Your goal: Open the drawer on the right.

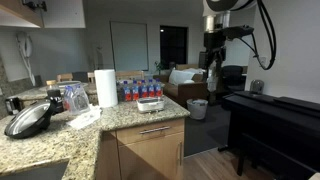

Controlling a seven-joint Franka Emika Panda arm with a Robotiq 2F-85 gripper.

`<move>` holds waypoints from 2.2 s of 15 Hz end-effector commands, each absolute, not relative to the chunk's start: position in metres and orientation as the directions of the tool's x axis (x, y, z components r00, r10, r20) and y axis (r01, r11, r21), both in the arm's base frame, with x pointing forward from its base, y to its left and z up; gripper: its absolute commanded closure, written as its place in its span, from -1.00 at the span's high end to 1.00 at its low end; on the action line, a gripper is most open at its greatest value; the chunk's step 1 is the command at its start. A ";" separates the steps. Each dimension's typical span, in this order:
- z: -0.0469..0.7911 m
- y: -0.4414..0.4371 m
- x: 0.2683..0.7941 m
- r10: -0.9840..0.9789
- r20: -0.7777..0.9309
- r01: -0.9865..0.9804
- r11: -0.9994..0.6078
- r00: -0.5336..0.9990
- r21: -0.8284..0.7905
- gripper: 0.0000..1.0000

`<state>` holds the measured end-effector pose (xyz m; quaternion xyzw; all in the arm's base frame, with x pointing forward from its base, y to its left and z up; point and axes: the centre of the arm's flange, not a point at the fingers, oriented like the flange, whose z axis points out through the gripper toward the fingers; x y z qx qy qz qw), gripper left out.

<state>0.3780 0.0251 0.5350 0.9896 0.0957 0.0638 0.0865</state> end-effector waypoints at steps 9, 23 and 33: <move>0.535 0.025 0.378 0.201 0.110 0.178 -0.967 0.974 0.184 1.00; 0.535 0.025 0.378 0.201 0.110 0.178 -0.967 0.974 0.184 1.00; 0.518 0.029 0.388 0.229 0.073 0.212 -0.958 0.971 0.192 1.00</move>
